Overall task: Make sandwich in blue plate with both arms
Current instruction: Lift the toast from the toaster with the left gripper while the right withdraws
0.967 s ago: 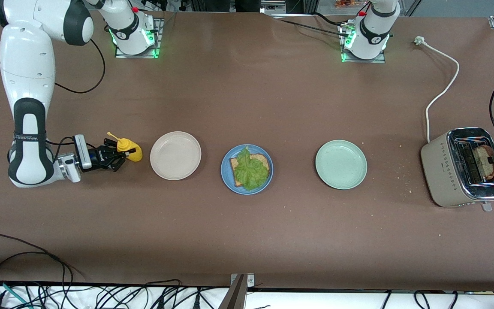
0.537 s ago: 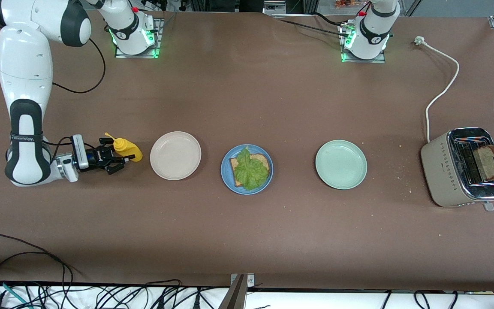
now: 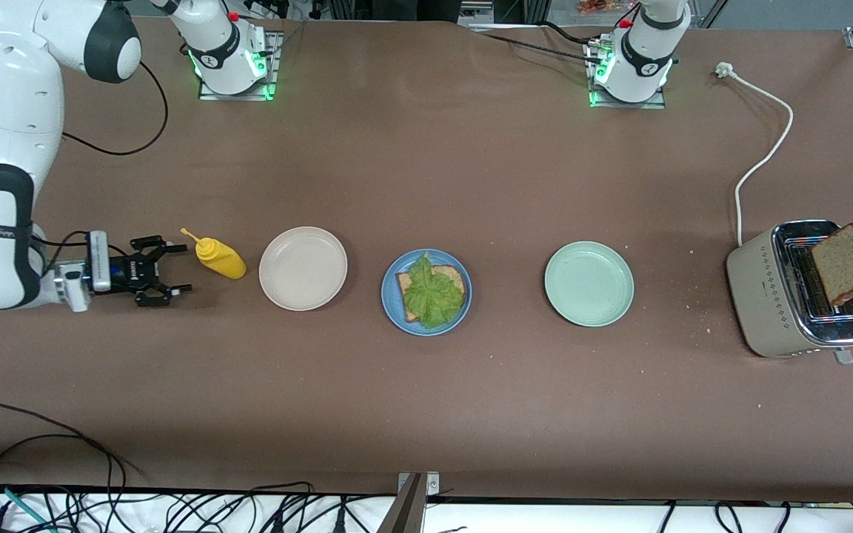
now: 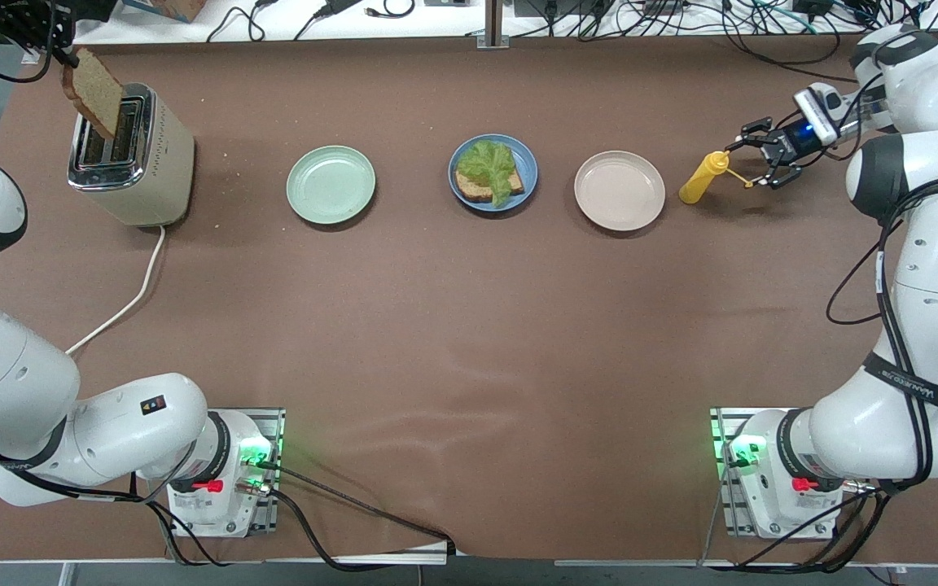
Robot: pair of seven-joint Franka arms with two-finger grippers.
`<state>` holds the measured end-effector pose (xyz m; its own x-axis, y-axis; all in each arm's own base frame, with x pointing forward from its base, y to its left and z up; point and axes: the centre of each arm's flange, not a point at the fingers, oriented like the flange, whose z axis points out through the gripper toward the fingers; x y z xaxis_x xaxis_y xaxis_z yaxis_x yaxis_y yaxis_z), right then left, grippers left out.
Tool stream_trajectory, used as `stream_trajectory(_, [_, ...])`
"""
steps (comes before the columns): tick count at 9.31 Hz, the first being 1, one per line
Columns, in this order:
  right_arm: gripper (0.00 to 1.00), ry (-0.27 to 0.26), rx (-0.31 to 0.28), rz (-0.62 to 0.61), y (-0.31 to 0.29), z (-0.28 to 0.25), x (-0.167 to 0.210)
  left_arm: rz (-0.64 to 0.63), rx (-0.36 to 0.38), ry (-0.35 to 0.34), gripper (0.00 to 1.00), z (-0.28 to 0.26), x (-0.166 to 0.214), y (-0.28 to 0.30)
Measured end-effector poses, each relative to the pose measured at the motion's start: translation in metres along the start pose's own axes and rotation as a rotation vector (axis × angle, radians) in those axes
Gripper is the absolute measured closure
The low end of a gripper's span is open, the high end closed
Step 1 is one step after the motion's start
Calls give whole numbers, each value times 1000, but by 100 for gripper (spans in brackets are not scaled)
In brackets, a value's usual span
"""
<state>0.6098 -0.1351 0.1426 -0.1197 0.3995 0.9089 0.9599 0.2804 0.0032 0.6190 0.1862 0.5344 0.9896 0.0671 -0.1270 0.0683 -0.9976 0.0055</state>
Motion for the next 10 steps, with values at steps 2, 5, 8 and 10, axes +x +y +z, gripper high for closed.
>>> stream_trajectory(2, [0,-76,-35,79,-5,-40,4,46,-18,-25,93,-9,-1,44])
stream_trajectory(5, [0,-114,-91,289,-6,-72,17,-83,-156,-50,93,-12,2,148])
stream_trajectory(8, [0,-112,-154,558,8,-95,61,-233,-246,-154,93,7,0,252])
stream_trajectory(10, [0,-116,-168,712,19,-98,96,-319,-363,-179,93,23,8,322])
